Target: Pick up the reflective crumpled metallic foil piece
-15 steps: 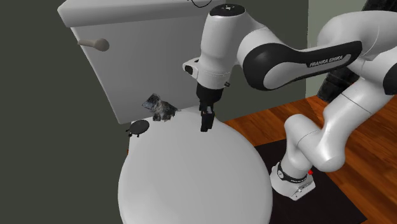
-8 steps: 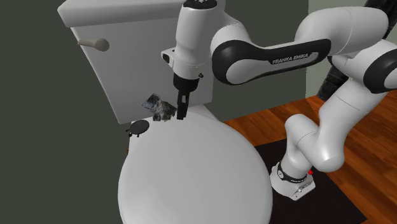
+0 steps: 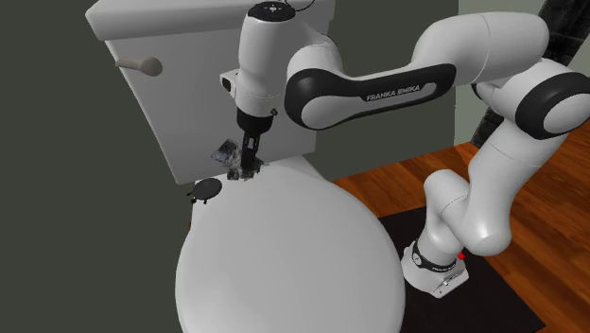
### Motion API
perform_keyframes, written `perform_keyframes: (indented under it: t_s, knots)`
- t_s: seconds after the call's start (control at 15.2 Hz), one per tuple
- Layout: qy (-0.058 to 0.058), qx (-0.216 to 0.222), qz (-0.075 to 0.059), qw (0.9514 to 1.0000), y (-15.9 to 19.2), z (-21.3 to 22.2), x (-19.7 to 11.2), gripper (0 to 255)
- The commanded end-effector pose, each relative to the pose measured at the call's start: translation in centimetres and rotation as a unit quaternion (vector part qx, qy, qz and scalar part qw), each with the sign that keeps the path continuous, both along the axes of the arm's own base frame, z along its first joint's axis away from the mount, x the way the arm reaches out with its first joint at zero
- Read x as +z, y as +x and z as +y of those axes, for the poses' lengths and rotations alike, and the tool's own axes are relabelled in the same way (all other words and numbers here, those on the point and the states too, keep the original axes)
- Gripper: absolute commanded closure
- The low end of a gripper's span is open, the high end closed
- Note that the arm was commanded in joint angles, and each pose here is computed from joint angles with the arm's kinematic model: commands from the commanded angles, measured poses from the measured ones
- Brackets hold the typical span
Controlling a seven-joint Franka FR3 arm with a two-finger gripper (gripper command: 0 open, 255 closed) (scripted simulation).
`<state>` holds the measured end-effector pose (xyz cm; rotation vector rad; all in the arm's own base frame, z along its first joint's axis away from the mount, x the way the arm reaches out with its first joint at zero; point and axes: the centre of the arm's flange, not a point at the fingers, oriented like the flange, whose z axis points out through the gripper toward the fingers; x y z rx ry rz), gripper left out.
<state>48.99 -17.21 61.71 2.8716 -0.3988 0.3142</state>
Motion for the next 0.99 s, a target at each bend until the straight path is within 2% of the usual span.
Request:
perform_keyframes:
  t_s: [0.0,0.13,0.26,0.33,0.92]
  knots:
    - [0.000,0.000,0.000,1.0000,-0.1,0.0,-1.0,0]
    - [0.000,0.000,0.000,1.0000,-0.1,0.0,-2.4,0]
    - [0.000,0.000,0.000,1.0000,-0.1,0.0,-2.4,0]
    - [0.000,0.000,0.000,1.0000,0.0,0.0,-2.4,255]
    - [0.000,0.000,0.000,1.0000,-0.1,0.0,-2.4,255]
